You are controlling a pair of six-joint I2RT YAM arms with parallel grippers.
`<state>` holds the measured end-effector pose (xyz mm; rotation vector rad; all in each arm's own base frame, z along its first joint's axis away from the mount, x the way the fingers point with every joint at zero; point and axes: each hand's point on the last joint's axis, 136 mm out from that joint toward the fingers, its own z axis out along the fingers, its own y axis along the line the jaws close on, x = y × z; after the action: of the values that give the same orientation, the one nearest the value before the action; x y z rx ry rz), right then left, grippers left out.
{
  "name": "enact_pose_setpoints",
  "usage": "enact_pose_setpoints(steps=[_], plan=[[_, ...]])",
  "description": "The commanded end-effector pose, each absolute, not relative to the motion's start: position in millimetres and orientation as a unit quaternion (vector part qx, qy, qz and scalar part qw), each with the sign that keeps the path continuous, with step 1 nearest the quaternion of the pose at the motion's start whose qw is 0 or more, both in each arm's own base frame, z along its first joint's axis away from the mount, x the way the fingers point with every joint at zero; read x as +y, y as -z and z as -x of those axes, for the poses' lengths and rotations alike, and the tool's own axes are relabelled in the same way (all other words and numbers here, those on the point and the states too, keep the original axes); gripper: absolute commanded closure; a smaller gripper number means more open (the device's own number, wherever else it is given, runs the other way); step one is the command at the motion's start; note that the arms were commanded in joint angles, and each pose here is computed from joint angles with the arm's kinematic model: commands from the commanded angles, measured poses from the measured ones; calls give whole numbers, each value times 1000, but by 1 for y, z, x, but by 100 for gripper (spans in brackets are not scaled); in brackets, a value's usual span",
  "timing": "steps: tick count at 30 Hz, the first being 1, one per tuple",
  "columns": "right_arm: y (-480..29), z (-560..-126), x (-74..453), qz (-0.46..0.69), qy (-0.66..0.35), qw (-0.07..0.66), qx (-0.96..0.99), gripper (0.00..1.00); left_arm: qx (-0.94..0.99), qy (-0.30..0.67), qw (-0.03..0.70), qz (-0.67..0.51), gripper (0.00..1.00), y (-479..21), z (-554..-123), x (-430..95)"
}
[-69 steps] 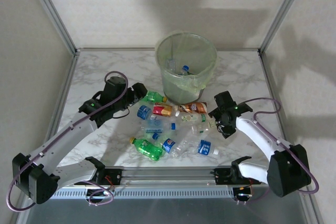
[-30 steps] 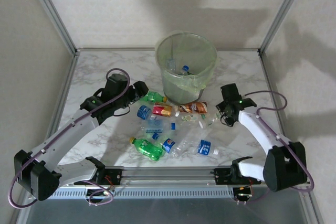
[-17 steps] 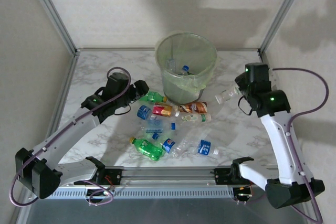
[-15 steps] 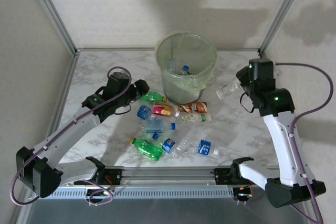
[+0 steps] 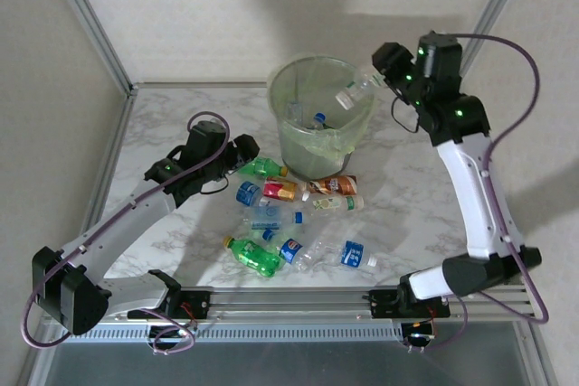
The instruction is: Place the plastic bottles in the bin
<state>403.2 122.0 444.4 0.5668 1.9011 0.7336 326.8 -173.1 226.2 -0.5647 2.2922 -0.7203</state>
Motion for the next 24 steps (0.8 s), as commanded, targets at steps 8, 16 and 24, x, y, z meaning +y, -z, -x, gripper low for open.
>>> enact_pose_setpoints(steps=[8, 16, 24], plan=[[-417, -461, 201, -168, -320, 475, 802, 54, 869, 266, 346, 232, 20, -237, -328, -160], [-362, -483, 233, -146, -290, 428, 843, 26, 869, 262, 346, 240, 19, -232, -323, -152], [-366, -477, 225, -143, -265, 428, 852, 16, 865, 256, 349, 252, 13, -228, -319, -141]])
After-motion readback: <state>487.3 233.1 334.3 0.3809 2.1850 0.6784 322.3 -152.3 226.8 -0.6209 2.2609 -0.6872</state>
